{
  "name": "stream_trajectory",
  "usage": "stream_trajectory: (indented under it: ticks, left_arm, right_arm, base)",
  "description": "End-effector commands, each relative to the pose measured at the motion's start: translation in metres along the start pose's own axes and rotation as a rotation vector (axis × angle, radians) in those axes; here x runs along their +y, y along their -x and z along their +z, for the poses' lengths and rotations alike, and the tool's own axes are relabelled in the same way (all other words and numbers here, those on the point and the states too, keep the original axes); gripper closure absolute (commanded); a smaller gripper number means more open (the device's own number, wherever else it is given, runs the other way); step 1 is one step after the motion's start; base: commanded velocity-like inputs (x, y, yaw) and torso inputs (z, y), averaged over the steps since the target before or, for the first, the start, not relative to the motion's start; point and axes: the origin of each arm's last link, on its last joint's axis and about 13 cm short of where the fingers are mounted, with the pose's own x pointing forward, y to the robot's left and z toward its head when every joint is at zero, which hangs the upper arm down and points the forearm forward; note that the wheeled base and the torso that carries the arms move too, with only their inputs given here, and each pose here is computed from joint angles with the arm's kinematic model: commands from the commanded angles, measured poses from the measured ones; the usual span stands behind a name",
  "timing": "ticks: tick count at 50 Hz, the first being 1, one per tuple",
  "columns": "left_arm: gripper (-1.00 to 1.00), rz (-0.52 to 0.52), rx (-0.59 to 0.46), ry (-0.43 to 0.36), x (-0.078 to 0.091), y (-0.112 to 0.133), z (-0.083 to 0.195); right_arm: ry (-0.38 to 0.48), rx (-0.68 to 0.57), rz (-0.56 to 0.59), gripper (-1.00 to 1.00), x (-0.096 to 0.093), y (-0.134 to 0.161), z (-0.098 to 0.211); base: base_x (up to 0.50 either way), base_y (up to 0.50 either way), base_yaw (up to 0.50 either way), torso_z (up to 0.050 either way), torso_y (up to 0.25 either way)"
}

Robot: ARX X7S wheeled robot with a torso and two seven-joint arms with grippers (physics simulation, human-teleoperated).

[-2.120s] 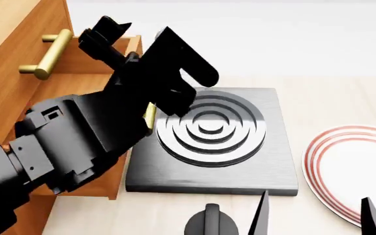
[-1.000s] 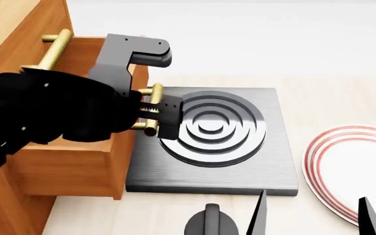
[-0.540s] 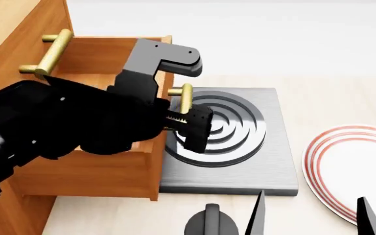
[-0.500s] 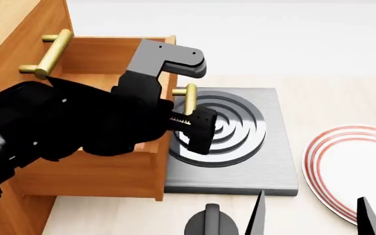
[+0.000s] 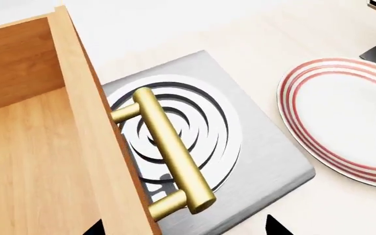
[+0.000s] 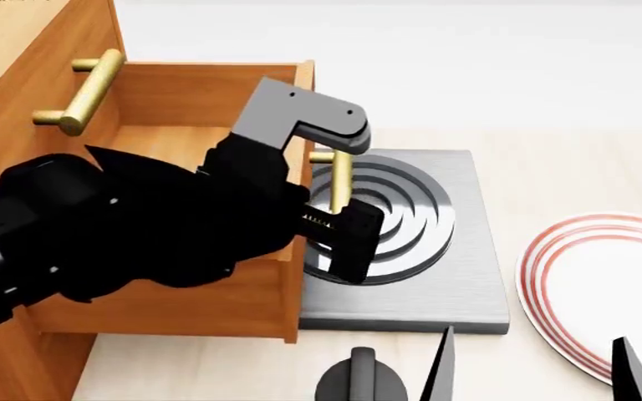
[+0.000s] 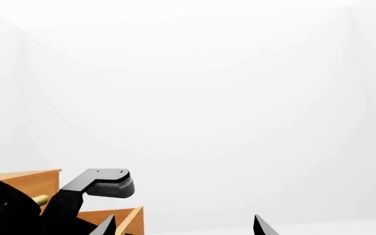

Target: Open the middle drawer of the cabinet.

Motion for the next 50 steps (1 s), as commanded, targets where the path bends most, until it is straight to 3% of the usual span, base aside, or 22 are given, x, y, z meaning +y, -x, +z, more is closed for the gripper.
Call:
stream_trajectory:
  ticks: [1, 2, 5, 6, 8, 9, 10, 12, 13, 22, 40, 50]
  left_arm:
    - [-1.0, -0.225, -0.208, 0.051, -0.038, 0.008, 0.026]
    - [-1.0, -0.152, -0.303, 0.012, -0.034, 0.006, 0.033]
    - [-1.0, -0.139, -0.36, 0.008, -0.033, 0.006, 0.037]
    - [-1.0, -0.087, -0.416, -0.036, -0.031, 0.006, 0.04]
    - [-1.0, -0.087, -0.442, -0.013, -0.03, 0.006, 0.043]
    - [-1.0, -0.123, -0.539, 0.03, -0.03, 0.005, 0.048]
    - [-1.0, -0.108, -0.566, 0.036, -0.029, 0.006, 0.05]
    - [-1.0, -0.069, -0.61, -0.021, -0.029, 0.007, 0.053]
    - [-1.0, -0.073, -0.664, -0.002, -0.028, 0.007, 0.056]
    - [-1.0, 0.1, -0.849, -0.103, -0.024, 0.009, 0.064]
    - [-1.0, 0.181, -0.978, -0.141, -0.022, 0.009, 0.066]
    - [-1.0, 0.276, -1.069, -0.214, -0.009, 0.015, 0.078]
  right_arm:
    - [0.0, 0.001, 0.002, -1.0, 0.0, 0.0, 0.0]
    - [0.001, 0.001, 0.001, -1.0, 0.0, 0.0, 0.0]
    - [0.0, 0.001, 0.001, -1.0, 0.0, 0.0, 0.0]
    - [0.001, 0.002, 0.001, -1.0, 0.0, 0.0, -0.001]
    - [0.001, 0.002, 0.003, -1.0, 0.001, 0.0, 0.0]
    - [0.001, 0.002, 0.004, -1.0, 0.001, 0.0, -0.001]
    - [0.001, 0.002, 0.003, -1.0, 0.001, 0.0, -0.001]
    - [0.001, 0.003, 0.003, -1.0, 0.001, 0.0, -0.001]
    - [0.001, 0.002, 0.004, -1.0, 0.001, -0.001, -0.001]
    - [0.001, 0.002, 0.002, -1.0, 0.0, -0.001, -0.001]
    - [0.002, 0.0, 0.0, -1.0, 0.0, -0.001, -0.001]
    - [0.004, -0.001, 0.003, -1.0, 0.0, 0.0, -0.001]
  base:
    - [0.0, 0.0, -0.01, 0.0, 0.0]
    - [0.01, 0.0, -0.01, 0.0, 0.0]
    - [0.01, -0.01, -0.01, 0.0, 0.0]
    - [0.01, -0.01, -0.01, 0.0, 0.0]
    - [0.01, -0.01, -0.01, 0.0, 0.0]
    - [0.01, -0.01, -0.01, 0.0, 0.0]
    - [0.0, -0.01, -0.01, 0.0, 0.0]
    - [0.01, -0.01, -0.01, 0.0, 0.0]
    - [0.0, -0.01, -0.01, 0.0, 0.0]
    - [0.0, 0.0, 0.0, 0.002, 0.001]
    - [0.0, 0.0, 0.0, 0.0, 0.0]
    - [0.0, 0.0, 0.0, 0.0, 0.0]
